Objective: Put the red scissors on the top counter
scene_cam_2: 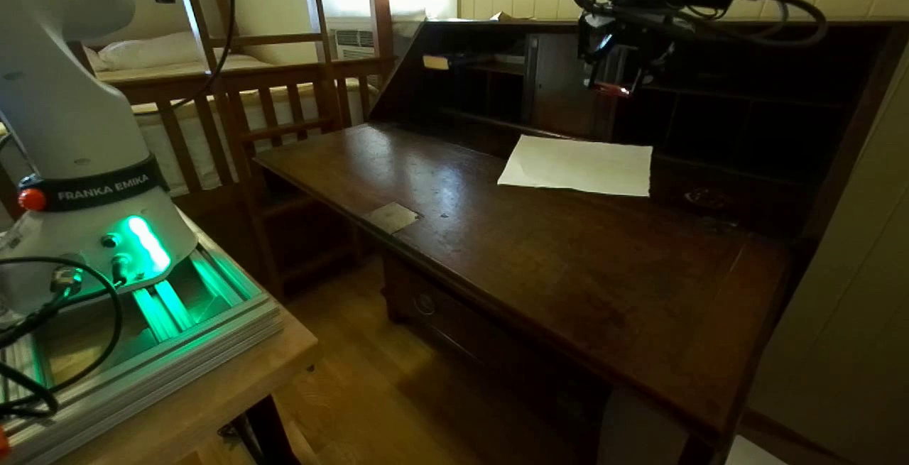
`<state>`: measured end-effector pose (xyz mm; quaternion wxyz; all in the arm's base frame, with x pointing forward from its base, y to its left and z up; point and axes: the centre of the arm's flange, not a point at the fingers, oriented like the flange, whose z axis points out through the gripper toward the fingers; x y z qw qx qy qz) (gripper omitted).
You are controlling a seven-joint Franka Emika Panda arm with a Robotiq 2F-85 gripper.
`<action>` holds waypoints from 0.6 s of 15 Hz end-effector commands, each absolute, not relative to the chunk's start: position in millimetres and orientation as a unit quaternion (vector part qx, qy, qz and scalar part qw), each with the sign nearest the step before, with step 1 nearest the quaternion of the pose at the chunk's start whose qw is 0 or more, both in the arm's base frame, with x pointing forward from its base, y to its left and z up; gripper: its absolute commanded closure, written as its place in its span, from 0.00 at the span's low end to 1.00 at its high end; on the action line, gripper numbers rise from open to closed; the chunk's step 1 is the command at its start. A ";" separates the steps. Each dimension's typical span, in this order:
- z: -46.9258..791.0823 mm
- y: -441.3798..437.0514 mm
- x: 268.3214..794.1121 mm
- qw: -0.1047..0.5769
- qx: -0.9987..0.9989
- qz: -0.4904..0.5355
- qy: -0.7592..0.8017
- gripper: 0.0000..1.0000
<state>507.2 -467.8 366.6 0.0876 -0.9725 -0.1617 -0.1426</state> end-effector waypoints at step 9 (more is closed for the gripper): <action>497.7 -338.6 559.4 -0.037 -0.913 -0.324 -0.246 0.65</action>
